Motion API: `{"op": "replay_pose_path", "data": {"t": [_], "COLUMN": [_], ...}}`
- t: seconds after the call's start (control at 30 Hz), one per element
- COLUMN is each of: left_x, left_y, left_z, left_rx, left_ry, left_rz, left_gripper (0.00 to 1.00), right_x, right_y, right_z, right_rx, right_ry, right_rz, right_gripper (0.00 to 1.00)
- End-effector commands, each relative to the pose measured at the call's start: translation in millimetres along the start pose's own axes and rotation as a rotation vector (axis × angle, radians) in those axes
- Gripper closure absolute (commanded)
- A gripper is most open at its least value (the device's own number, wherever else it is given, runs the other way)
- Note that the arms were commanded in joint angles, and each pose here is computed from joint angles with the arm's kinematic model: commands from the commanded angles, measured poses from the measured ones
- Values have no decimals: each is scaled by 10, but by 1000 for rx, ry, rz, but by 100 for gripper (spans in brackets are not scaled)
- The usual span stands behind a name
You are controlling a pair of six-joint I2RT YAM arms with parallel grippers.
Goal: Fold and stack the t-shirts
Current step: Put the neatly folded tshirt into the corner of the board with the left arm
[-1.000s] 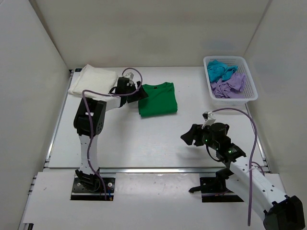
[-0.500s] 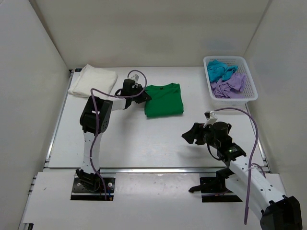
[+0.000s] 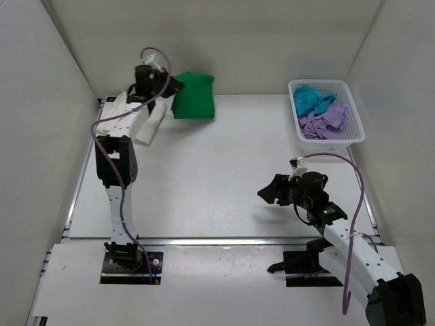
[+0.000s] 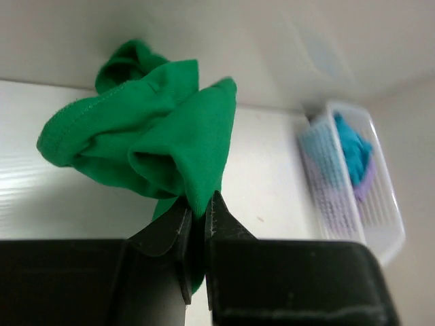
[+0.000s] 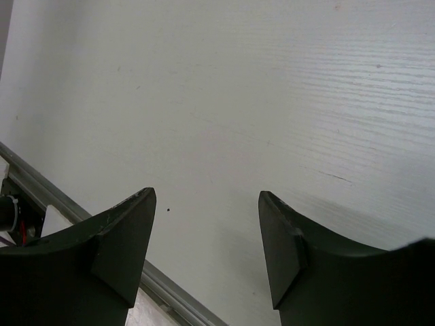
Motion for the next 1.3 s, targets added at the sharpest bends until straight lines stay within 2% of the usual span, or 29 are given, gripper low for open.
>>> {"op": "replay_pose_path", "data": {"t": [0.0,0.13,0.2,0.27,0.33,0.37,0.4,0.47,0.53,0.63,0.67,0.7,0.83,0.87,0.93,0.97,1.0,1.07,1.1,1.17,1.27], "left_x": [633,1023,1264,1457,1655,1732,1765,1822,1917,2104,2158,2191,2383,2405,2378,2364,2311,2238,2209,2101,2046], "left_y": [877,1089,1237,1210,1260,1241,1200,1188,1095,1044,1014,963,712,696,465,419,335,104,13,-300,-784], "left_z": [429,1092,1435,1691,1903,2001,2089,2157,2258,2246,2254,2252,2118,2051,1748,1644,1358,805,668,185,-110], "left_rx": [33,70,88,130,146,167,187,184,180,183,184,181,224,226,226,219,192,133,112,22,2], "left_ry": [86,242,326,396,447,464,481,502,589,648,664,684,752,740,665,655,586,483,465,380,307], "left_rz": [-143,-229,-295,-337,-403,-404,-391,-383,-377,-408,-414,-416,-435,-454,-437,-440,-448,-435,-416,-331,-189], "left_gripper": [100,98,83,82,65,44,28,19,13,14,10,1,1,1,1,1,2,1,1,2,1], "right_x": [-2,3,2,5,6,5,7,10,18,28,33,34,34,35,14,8,0,-19,-21,-13,20], "right_y": [141,127,98,98,83,77,53,73,88,82,95,97,96,85,65,36,43,9,16,19,25], "right_z": [79,88,110,117,142,151,126,140,145,162,160,167,177,200,168,190,167,119,125,169,201], "right_rx": [20,19,17,27,30,29,27,31,29,26,29,35,43,43,56,59,49,62,62,63,67], "right_ry": [44,50,59,60,67,66,55,67,72,74,74,74,59,60,26,35,14,-20,-16,7,22], "right_rz": [-44,-36,-32,-32,-24,-23,-20,-28,-31,-30,-39,-39,-36,-30,-18,-6,-5,28,30,23,-3], "right_gripper": [41,41,41,40,40,40,40,40,40,40,40,40,39,36,20,19,1,1,1,1,1]}}
Point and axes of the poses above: each gripper's point midway between its finger pads, its own x axis back along the fingers, its own z axis along the line the jaws close on, y = z × x, the point moved 1 cm from there along x, back along the fingers, and after that the axes turned 6 degrees about x, right-handed, at the moved point
